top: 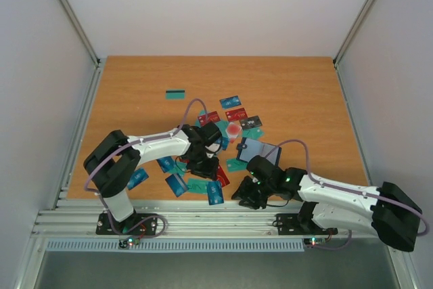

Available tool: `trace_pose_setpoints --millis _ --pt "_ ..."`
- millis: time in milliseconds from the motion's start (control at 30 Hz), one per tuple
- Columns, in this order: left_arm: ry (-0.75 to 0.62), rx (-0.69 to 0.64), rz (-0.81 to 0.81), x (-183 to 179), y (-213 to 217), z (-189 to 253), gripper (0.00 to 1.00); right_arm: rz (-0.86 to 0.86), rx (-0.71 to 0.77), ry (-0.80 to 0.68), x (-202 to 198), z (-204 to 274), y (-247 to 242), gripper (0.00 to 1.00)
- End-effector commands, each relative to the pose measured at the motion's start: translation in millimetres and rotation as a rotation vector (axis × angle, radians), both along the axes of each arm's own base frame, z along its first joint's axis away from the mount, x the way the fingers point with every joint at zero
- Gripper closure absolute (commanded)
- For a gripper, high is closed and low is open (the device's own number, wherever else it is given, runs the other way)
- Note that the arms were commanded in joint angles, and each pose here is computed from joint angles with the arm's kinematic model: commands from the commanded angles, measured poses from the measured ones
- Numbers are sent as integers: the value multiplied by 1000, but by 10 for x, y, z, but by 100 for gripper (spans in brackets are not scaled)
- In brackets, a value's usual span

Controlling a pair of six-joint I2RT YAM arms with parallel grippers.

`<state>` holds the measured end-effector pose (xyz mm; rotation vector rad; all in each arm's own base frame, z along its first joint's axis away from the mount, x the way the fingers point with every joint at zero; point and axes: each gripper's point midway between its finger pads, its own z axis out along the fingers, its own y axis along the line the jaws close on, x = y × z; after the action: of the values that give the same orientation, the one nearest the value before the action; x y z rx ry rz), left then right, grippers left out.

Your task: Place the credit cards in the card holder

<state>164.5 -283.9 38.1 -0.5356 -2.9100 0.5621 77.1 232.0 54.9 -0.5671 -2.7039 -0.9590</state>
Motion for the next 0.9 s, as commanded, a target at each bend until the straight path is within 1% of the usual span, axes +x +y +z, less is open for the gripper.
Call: trace_pose_setpoints --millis 0,233,467,633,867 --pt "12 -31 -57 -32 -71 -82 60 -84 24 -67 161 -41 279 63" --pt "48 -37 -91 -135 -56 -190 60 -71 22 -71 101 -192 503 61" --pt "66 -37 -106 -190 -42 -237 60 -102 -21 -53 101 -385 513 57" --pt "72 -39 -110 -204 -46 -250 60 -109 6 -66 137 -433 577 53" --pt "84 -40 -117 -214 -59 -254 61 -123 41 -66 134 -535 595 57"
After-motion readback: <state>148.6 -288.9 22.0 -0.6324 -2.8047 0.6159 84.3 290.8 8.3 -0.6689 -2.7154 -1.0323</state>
